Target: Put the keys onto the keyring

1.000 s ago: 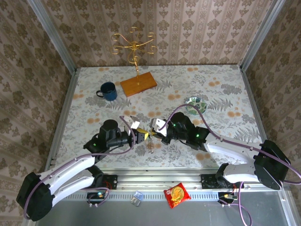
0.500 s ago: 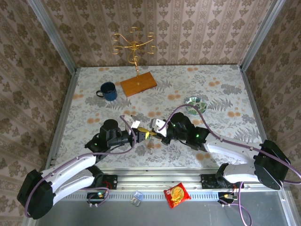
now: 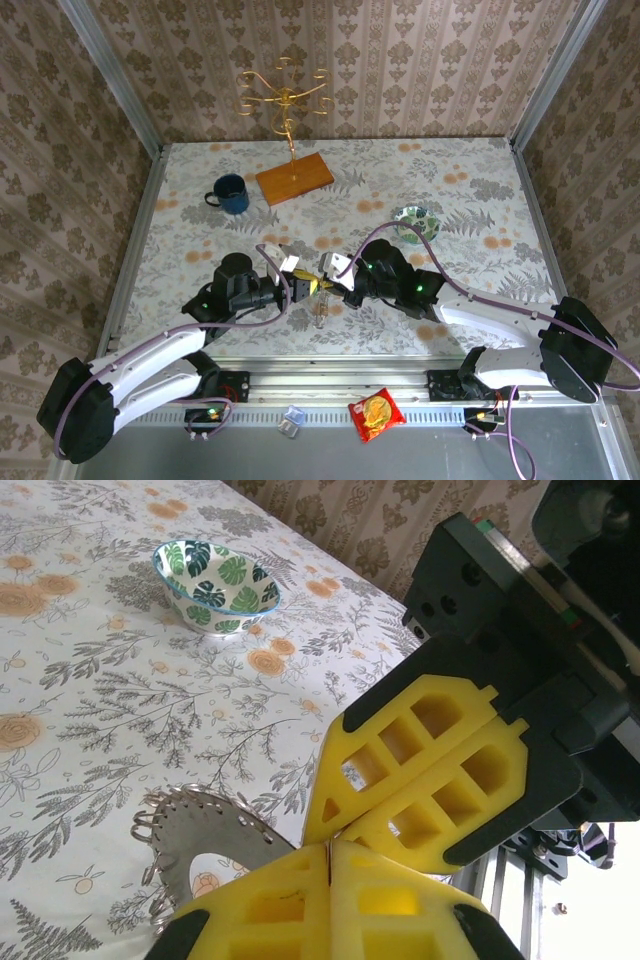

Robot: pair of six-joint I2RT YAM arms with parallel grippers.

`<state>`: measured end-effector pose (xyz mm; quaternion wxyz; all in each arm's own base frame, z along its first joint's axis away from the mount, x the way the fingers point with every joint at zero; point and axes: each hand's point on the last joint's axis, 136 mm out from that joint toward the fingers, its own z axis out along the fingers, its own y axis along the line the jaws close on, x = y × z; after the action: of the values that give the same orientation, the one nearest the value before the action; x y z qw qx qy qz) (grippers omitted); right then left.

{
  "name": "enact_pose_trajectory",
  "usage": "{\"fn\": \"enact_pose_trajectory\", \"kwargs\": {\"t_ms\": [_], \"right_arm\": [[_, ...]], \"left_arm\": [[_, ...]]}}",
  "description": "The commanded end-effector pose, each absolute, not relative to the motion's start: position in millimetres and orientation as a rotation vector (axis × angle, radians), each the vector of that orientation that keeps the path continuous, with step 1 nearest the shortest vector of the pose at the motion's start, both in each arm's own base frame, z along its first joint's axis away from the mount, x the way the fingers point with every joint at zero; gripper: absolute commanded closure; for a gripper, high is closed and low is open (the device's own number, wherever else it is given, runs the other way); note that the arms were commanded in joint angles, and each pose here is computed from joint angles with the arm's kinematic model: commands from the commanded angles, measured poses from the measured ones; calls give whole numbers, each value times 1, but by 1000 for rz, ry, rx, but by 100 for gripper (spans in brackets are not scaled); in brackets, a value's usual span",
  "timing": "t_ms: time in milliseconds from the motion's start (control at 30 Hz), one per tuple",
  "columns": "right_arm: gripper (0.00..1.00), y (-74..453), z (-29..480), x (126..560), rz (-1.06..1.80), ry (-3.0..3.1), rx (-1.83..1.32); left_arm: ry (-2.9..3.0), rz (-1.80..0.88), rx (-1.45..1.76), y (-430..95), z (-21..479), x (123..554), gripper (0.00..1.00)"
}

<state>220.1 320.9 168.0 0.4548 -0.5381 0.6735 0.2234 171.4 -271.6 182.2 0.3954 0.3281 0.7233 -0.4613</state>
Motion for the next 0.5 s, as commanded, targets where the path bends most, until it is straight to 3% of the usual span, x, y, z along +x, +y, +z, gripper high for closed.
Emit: {"fn": "enact_pose_trajectory", "kwargs": {"t_ms": [0,467], "right_arm": [[100,332,197,222,597,1604,-1268],[100,338,204,216,705,1614,-1244]], "left_arm": [[1852,-1126,813,-267,176,177,100],[1880,-1039,763,-262,173,190,100]]}}
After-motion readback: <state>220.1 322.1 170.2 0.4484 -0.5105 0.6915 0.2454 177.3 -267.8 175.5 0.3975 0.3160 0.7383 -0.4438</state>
